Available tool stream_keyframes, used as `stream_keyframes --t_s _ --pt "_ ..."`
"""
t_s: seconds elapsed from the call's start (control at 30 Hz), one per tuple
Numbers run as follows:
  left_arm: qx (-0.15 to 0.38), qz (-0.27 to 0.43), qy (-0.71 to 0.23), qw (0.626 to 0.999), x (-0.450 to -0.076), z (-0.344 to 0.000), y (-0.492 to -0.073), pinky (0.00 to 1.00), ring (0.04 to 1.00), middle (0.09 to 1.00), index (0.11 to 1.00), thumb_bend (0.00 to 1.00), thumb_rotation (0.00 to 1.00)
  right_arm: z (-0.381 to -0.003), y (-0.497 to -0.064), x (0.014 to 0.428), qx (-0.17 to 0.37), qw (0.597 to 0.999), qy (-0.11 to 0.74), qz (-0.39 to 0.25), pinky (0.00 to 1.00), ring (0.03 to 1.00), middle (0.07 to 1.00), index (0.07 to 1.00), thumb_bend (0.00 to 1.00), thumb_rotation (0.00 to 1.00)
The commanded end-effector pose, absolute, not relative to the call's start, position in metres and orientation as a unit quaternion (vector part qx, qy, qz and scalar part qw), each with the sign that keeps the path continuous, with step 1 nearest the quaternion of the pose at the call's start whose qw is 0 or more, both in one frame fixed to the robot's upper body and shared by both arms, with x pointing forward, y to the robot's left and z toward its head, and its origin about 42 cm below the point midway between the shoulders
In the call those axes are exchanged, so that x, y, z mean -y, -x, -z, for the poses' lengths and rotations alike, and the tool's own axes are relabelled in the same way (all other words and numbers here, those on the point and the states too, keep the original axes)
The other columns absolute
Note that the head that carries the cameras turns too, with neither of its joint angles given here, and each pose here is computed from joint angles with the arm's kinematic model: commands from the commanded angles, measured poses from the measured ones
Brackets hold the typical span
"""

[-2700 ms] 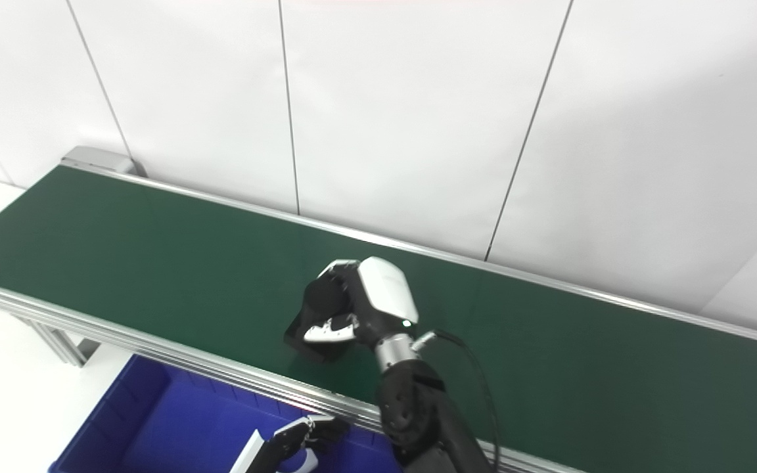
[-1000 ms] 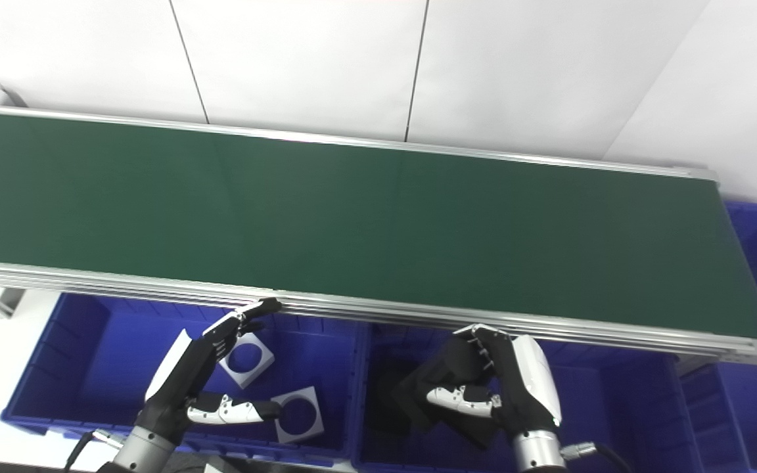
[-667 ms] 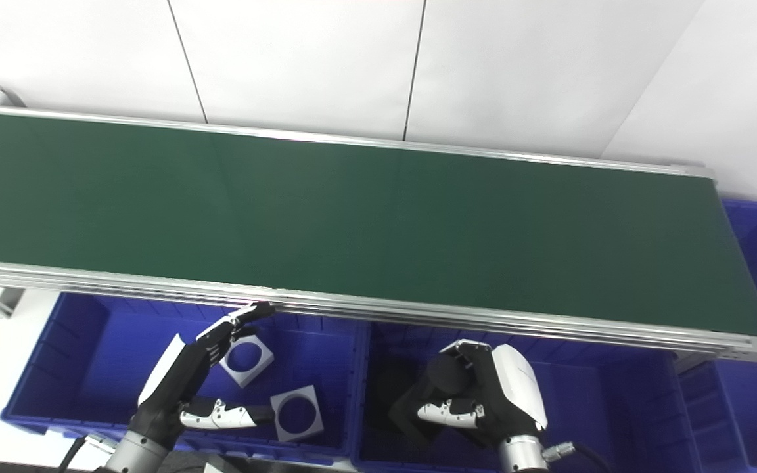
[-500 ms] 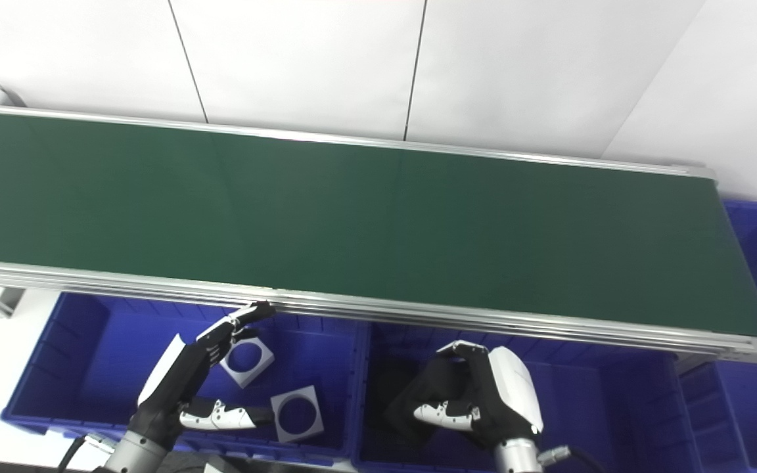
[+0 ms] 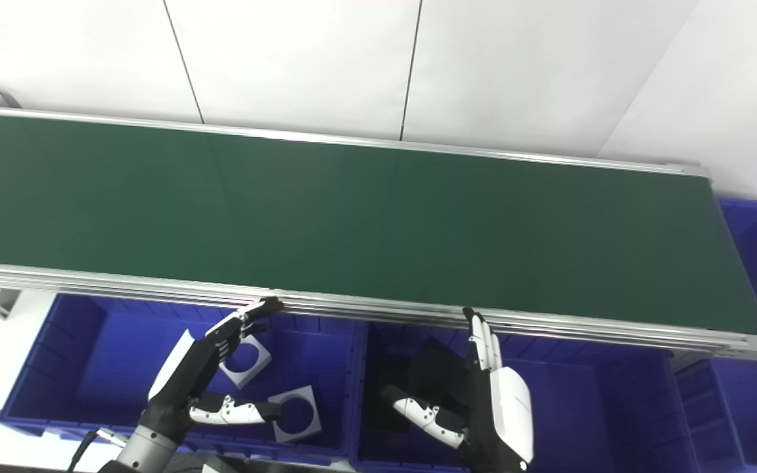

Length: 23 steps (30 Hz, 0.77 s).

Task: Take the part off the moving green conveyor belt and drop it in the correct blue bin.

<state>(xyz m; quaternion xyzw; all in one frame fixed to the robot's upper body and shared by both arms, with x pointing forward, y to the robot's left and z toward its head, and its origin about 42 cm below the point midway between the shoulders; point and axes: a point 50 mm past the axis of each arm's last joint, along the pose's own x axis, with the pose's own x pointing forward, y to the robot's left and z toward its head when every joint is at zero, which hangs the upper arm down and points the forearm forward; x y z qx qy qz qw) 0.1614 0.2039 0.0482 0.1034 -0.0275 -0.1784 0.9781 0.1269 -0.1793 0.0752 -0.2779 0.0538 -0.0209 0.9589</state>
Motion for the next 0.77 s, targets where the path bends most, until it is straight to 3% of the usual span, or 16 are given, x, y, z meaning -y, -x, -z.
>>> stream_keyframes --t_s 0.0,0.07,0.27,0.5,0.63,0.73 --pt "0.052 0.179 -0.097 0.978 -0.207 -0.053 -0.163 0.84 0.904 0.913 0.821 0.87 0.34 -0.080 -0.128 0.174 -0.015 0.971 0.237 0.015 0.84 0.961 1.000 1.000 0.80 0.47" --pt "0.047 0.179 -0.089 0.979 -0.209 -0.051 -0.163 0.83 0.903 0.917 0.821 0.87 0.34 -0.077 -0.129 0.174 -0.011 0.978 0.207 -0.002 0.81 0.939 1.000 1.000 0.81 0.50" --pt "0.043 0.184 -0.081 0.979 -0.212 -0.045 -0.165 0.84 0.915 0.933 0.826 0.86 0.32 -0.066 -0.132 0.175 0.005 0.990 0.138 -0.032 0.85 0.918 0.958 0.973 0.87 0.50" --pt "0.036 0.178 -0.068 0.981 -0.214 -0.038 -0.165 0.85 0.915 0.926 0.832 0.88 0.31 -0.061 -0.130 0.176 0.024 0.992 0.115 -0.050 0.83 0.881 0.907 0.945 0.90 0.51" --pt "0.034 0.173 -0.060 0.983 -0.215 -0.035 -0.165 0.86 0.920 0.934 0.854 0.89 0.31 -0.060 -0.128 0.176 0.029 0.991 0.120 -0.048 0.80 0.853 0.866 0.948 0.94 0.58" --pt "0.032 0.171 -0.057 0.983 -0.215 -0.033 -0.165 0.87 0.922 0.947 0.882 0.88 0.32 -0.059 -0.127 0.175 0.035 0.991 0.121 -0.045 0.77 0.835 0.855 0.933 0.92 0.57"
